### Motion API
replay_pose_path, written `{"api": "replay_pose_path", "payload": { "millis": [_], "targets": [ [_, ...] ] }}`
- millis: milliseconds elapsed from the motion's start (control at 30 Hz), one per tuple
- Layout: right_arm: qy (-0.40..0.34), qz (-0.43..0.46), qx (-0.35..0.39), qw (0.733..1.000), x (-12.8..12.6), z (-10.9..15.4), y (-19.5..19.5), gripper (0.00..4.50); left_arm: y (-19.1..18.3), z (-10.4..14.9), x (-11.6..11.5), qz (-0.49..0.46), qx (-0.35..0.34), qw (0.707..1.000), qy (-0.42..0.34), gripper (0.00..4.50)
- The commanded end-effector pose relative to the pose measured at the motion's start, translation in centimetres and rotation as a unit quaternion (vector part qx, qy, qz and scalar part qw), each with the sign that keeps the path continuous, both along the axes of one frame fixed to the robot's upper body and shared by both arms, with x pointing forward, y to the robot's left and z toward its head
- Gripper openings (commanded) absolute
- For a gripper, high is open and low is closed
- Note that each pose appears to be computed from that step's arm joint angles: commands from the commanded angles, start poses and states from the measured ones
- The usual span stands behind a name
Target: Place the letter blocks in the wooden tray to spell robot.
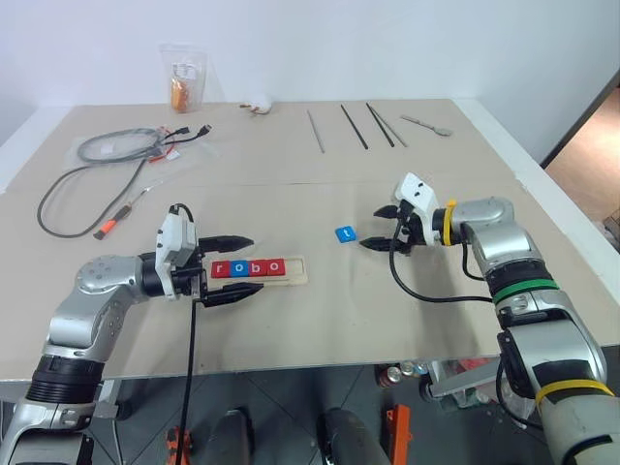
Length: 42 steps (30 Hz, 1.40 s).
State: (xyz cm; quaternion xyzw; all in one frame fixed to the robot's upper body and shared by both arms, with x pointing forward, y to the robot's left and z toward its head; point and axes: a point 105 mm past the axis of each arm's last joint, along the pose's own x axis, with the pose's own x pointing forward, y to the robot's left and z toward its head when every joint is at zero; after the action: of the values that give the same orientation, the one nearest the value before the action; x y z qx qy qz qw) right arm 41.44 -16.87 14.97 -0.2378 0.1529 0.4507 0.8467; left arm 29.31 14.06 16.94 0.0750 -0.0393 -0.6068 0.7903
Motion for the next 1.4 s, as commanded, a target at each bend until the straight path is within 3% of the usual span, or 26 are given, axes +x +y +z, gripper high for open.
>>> {"api": "replay_pose_path", "payload": {
  "millis": [33, 467, 1000, 1100, 1267, 1400],
  "targets": [
    [-0.037, -0.007, 0.020, 0.999, 0.9, 1.5, 0.2, 4.33, 0.1, 1.1, 0.1, -0.006, 0.003, 1.000, -0.017, 4.50],
    [-0.035, 0.000, 0.043, 0.998, 1.3, 0.0, 2.1, 4.33, 0.0, 1.7, -0.7, -0.007, -0.001, 1.000, -0.018, 4.50],
    [-0.023, 0.012, 0.057, 0.998, 1.3, -0.6, 3.5, 4.33, 0.2, 0.7, -1.1, 0.016, -0.007, 1.000, -0.006, 4.50],
    [-0.021, 0.018, 0.065, 0.998, 1.2, -0.7, 3.8, 3.57, 0.1, 0.6, -1.1, 0.018, -0.008, 1.000, -0.006, 4.50],
    [-0.015, 0.018, 0.070, 0.997, 1.1, -1.0, 3.9, 1.85, 0.1, 0.6, -1.0, 0.021, -0.012, 1.000, -0.007, 4.50],
    [-0.012, 0.014, 0.068, 0.998, 1.1, -1.2, 3.6, 1.77, -0.1, 0.6, -0.9, 0.021, -0.014, 1.000, -0.007, 4.50]
  ]
}}
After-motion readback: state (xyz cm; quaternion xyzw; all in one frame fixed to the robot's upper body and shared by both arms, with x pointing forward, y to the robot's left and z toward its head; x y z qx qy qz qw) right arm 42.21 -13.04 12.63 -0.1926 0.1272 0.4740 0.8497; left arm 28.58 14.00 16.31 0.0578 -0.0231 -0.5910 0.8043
